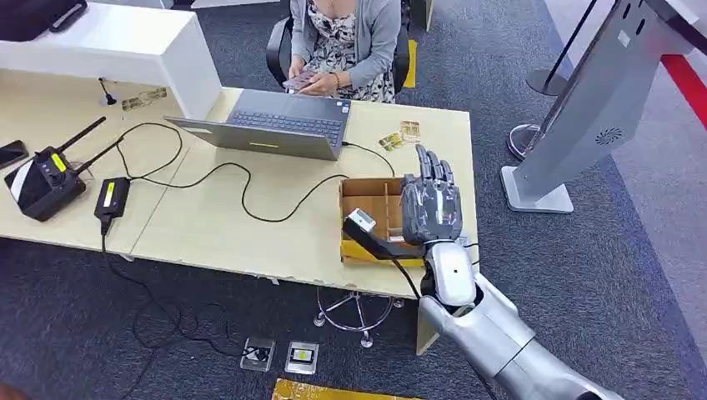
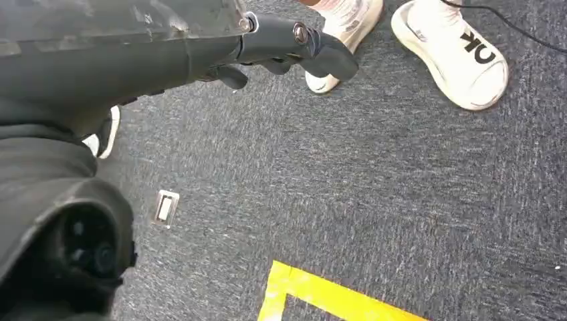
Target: Pass the card to the sensor for recognition and then transmit it.
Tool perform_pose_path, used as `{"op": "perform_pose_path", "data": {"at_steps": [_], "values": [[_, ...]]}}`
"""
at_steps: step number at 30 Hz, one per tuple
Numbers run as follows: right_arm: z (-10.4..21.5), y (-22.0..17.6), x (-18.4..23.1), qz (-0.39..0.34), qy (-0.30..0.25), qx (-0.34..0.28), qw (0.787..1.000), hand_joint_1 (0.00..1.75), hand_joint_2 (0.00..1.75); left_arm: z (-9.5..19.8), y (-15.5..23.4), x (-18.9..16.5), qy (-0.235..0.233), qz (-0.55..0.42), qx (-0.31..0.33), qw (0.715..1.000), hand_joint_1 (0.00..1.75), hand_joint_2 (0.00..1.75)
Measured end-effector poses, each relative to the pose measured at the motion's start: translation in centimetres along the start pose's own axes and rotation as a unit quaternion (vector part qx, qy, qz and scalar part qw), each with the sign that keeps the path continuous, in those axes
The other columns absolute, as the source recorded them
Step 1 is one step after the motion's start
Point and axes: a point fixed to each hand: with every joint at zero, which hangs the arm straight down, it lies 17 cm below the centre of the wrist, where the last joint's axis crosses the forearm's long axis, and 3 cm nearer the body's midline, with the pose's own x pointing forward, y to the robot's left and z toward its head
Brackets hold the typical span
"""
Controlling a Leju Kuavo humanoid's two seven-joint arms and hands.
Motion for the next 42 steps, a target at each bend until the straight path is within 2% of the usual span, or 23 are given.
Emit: {"op": "perform_pose_path", "data": {"at_steps": [11,24,38,39,42], "values": [[-1.2,-2.7,0.9,-0.028,-0.021,-0.020,0.999,1.75,1.75,0.0,0.0,0.0,0.000,-0.003,0.001,1.000,0.00,0.00],[-7.1,-6.1,-0.1,0.063,-0.030,-0.009,0.998,1.75,1.75,-0.1,-0.1,1.0,-0.010,-0.013,0.002,1.000,0.00,0.00],[-8.2,-5.6,-0.5,0.079,-0.022,0.004,0.997,1.75,1.75,-0.2,-0.3,1.6,-0.013,-0.014,0.000,1.000,0.00,0.00],[-8.2,-5.4,-0.6,0.079,-0.022,0.007,0.997,0.00,0.00,-0.2,-0.3,1.5,-0.011,-0.012,0.000,1.000,0.00,0.00],[-8.2,-5.1,-0.5,0.078,-0.022,0.008,0.997,0.00,0.00,-0.2,-0.4,1.4,-0.007,-0.011,-0.003,1.000,0.00,0.00]]}}
